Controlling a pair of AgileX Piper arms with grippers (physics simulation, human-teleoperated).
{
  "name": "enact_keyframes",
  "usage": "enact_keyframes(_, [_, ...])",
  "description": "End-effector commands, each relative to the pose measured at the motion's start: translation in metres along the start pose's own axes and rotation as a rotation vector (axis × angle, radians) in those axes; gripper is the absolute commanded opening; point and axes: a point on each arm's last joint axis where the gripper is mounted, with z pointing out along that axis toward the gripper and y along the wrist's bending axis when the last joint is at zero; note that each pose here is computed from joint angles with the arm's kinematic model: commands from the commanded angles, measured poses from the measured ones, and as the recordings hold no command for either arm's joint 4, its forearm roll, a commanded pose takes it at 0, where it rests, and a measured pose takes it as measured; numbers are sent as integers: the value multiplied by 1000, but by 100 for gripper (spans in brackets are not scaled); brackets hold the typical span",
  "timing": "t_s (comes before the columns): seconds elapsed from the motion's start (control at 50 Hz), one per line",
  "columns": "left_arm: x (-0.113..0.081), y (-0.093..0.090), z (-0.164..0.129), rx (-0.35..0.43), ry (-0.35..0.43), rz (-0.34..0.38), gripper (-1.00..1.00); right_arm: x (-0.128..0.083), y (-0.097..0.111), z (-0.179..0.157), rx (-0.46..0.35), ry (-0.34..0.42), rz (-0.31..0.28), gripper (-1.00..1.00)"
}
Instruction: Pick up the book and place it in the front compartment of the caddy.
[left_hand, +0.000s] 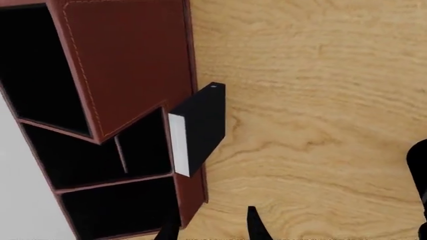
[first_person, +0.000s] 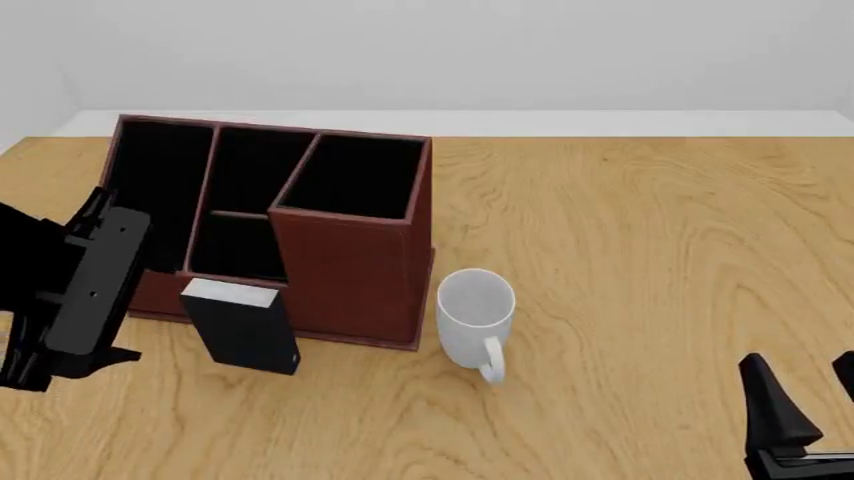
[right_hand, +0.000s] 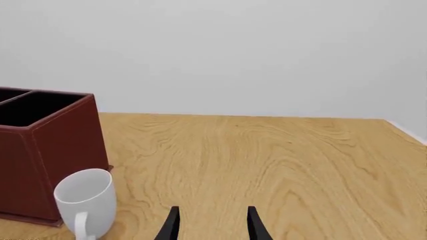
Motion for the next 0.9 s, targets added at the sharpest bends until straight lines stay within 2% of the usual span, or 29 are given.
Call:
enact_keyframes(0.02, [4, 19, 4, -15, 9, 7, 100, 1, 0, 0, 1, 2, -11, 100])
enact_keyframes(0.2, [-3, 25, 22, -15, -5, 11, 100, 2, 0, 0, 7, 3, -17, 100])
enact_keyframes(0.66, [1, 36, 68, -35, 2, 6, 100, 2, -1, 0, 15, 5, -18, 100])
enact_keyframes(0.9, [-11, 47, 82, -61, -20, -9, 100, 3, -1, 1, 20, 9, -21, 100])
